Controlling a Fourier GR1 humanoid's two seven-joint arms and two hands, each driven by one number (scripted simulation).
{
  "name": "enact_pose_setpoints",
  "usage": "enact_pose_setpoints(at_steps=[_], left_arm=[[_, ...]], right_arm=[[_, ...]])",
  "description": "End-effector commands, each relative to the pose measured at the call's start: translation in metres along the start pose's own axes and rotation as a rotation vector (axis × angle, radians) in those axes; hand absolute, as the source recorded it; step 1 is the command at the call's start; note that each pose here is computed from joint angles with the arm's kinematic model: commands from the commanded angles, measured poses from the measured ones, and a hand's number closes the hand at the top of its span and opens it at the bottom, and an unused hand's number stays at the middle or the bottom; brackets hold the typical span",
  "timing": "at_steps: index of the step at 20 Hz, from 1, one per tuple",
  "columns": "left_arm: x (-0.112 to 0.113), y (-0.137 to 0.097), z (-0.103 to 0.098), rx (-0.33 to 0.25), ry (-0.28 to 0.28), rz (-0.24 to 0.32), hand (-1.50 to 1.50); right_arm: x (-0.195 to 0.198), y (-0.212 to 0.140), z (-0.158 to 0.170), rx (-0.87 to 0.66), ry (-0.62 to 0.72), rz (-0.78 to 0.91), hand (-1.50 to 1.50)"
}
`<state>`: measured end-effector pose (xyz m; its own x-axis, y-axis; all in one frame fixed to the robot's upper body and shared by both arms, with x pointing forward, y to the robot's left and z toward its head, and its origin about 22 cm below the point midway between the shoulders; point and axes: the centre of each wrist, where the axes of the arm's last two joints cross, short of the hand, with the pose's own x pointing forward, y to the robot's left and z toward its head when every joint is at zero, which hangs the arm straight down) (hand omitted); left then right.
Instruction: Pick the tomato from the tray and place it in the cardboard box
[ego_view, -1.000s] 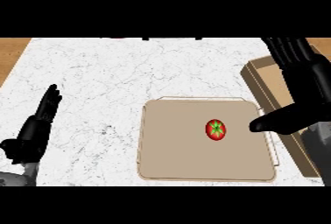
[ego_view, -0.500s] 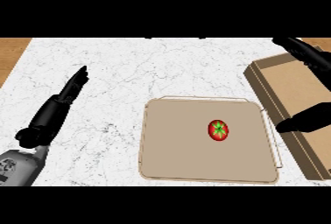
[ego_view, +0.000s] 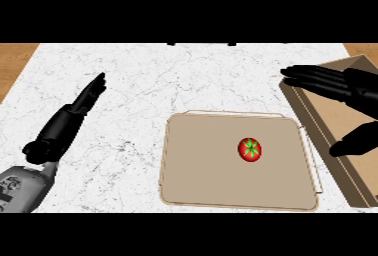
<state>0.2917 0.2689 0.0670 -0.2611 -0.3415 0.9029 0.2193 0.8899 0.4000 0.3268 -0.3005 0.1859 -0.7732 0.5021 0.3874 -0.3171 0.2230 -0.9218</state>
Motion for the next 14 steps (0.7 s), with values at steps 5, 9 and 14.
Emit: enact_pose_setpoints(at_steps=[5, 9, 14], left_arm=[[-0.012, -0.010, 0.006, 0.007, 0.015, -0.017, 0.00], [0.007, 0.013, 0.006, 0.011, -0.003, 0.001, 0.00], [-0.005, 0.002, -0.006, 0.005, 0.022, 0.006, 0.00]], right_arm=[[0.053, 0.021, -0.039, 0.277, 0.050, 0.222, -1.50], [0.081, 0.034, -0.042, 0.355, 0.121, 0.325, -1.50], [0.112, 0.060, -0.062, 0.406, 0.185, 0.333, -1.50]])
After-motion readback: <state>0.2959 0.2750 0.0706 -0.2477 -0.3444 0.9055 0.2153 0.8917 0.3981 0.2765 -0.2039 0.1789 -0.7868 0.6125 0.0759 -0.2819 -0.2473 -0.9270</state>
